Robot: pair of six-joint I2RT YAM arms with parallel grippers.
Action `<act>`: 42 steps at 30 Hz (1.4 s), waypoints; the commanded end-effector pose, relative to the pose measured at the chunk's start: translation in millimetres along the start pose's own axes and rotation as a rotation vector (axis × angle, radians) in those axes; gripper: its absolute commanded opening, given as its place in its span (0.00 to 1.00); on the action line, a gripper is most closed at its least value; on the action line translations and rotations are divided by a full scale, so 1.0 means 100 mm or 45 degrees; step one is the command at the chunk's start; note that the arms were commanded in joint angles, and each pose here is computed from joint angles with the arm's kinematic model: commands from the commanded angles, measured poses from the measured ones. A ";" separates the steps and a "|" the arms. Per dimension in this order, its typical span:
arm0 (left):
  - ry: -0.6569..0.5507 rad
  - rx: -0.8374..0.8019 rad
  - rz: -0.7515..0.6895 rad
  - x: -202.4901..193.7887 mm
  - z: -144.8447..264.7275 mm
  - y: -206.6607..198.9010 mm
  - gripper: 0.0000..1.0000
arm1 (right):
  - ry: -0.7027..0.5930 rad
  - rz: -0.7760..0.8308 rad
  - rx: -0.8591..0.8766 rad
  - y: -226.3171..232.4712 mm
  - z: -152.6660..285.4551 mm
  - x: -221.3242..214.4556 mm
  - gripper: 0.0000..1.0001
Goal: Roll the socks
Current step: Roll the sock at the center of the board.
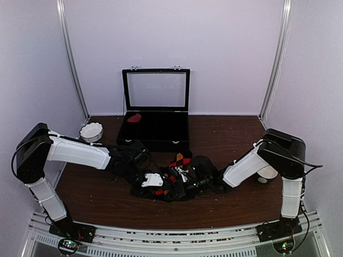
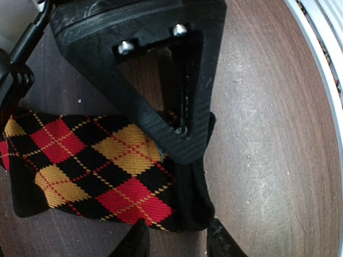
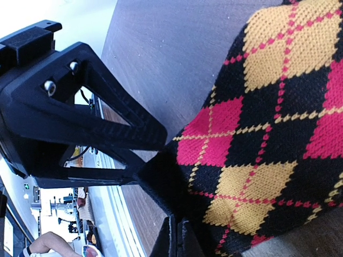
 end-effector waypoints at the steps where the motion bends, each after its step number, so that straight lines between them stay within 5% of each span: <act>1: -0.025 0.020 -0.023 0.09 0.00 0.10 0.37 | 0.005 -0.016 -0.027 0.02 -0.01 0.05 0.00; 12: -0.006 -0.048 -0.035 0.14 -0.10 0.12 0.29 | -0.014 -0.043 -0.022 0.00 -0.01 0.06 0.00; 18: 0.037 -0.083 -0.005 0.12 -0.15 0.14 0.00 | -0.038 -0.029 0.021 0.08 0.00 0.09 0.00; 26: 0.077 -0.122 0.126 0.03 -0.15 0.25 0.00 | -0.072 -0.007 0.043 0.16 0.05 0.10 0.04; 36: 0.065 -0.296 0.393 -0.15 -0.22 0.44 0.00 | -0.169 0.038 -0.083 0.05 0.31 -0.07 0.32; 42: 0.024 -0.416 0.540 -0.21 -0.23 0.57 0.00 | -0.226 0.056 -0.153 -0.08 0.51 -0.24 0.36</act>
Point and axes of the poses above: each gripper's point midway between its finger pads, its own z axis back along the fingers, its own y axis along the line the jaws close on, x = y × z, the point moved 9 cm from there along z, back along the fingers, and after that the axes turned 12 degrees about -z, right-handed, at the moved point
